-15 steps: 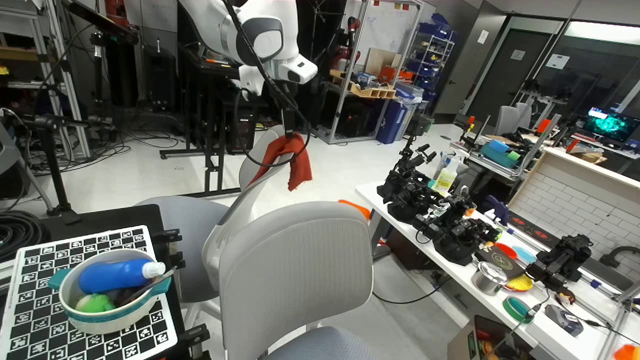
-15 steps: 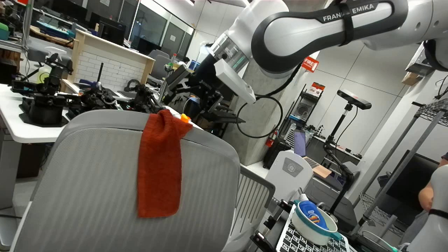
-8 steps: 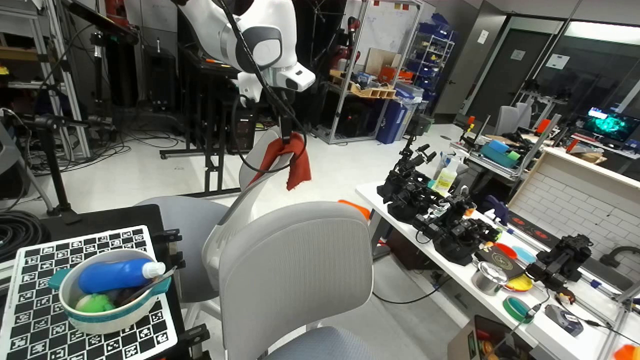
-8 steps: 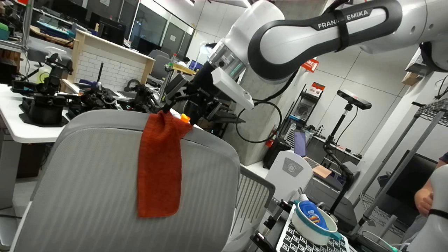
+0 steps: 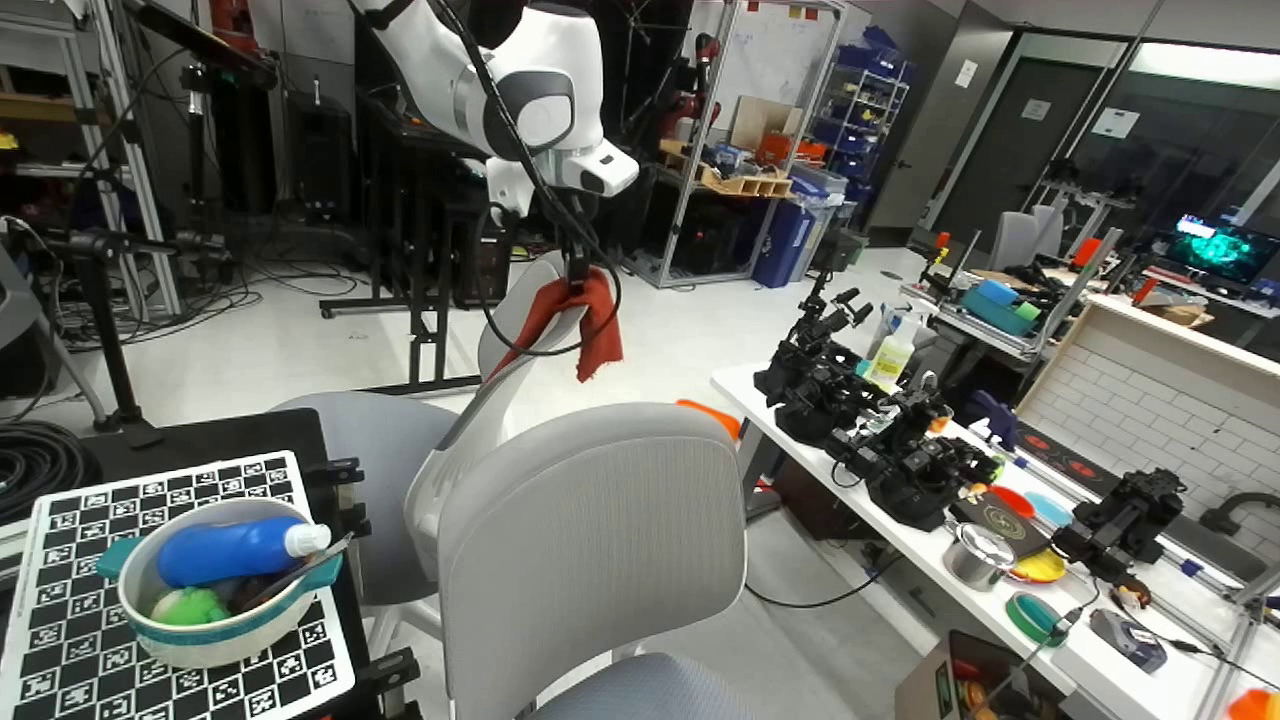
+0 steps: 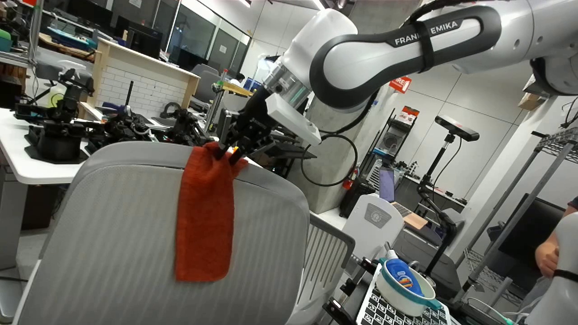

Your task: Remove the orange cloth from the chair on the right, put it on the chair on the left and then back on the chair on the right

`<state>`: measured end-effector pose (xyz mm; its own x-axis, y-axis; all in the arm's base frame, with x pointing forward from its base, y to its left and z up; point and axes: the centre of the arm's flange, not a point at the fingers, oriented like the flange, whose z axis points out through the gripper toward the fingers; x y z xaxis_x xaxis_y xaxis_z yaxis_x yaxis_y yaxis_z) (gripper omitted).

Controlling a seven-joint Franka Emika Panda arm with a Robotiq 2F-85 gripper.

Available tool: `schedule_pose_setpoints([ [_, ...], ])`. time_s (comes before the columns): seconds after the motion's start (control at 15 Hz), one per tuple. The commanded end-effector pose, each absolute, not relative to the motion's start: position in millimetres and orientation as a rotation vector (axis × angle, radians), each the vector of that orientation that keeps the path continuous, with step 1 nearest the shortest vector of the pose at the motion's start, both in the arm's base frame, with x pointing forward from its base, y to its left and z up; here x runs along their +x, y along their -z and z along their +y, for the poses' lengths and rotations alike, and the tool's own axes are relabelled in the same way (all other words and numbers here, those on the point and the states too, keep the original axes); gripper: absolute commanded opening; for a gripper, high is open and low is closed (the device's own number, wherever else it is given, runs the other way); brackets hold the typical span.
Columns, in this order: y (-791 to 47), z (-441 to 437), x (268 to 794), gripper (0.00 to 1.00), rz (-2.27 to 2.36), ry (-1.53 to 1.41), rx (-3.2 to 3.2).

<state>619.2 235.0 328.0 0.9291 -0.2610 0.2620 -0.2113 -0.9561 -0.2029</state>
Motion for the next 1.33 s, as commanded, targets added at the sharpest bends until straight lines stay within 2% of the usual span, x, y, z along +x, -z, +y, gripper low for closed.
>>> schedule_pose_setpoints([
  [0.0,-331,237,625,0.06,0.374,0.464,-2.922],
  [0.13,-336,234,625,0.0,0.378,0.47,-2.918],
  [0.53,-380,200,632,0.01,0.433,0.532,-2.882],
  [1.27,-511,21,636,0.01,0.746,0.781,-2.708],
])
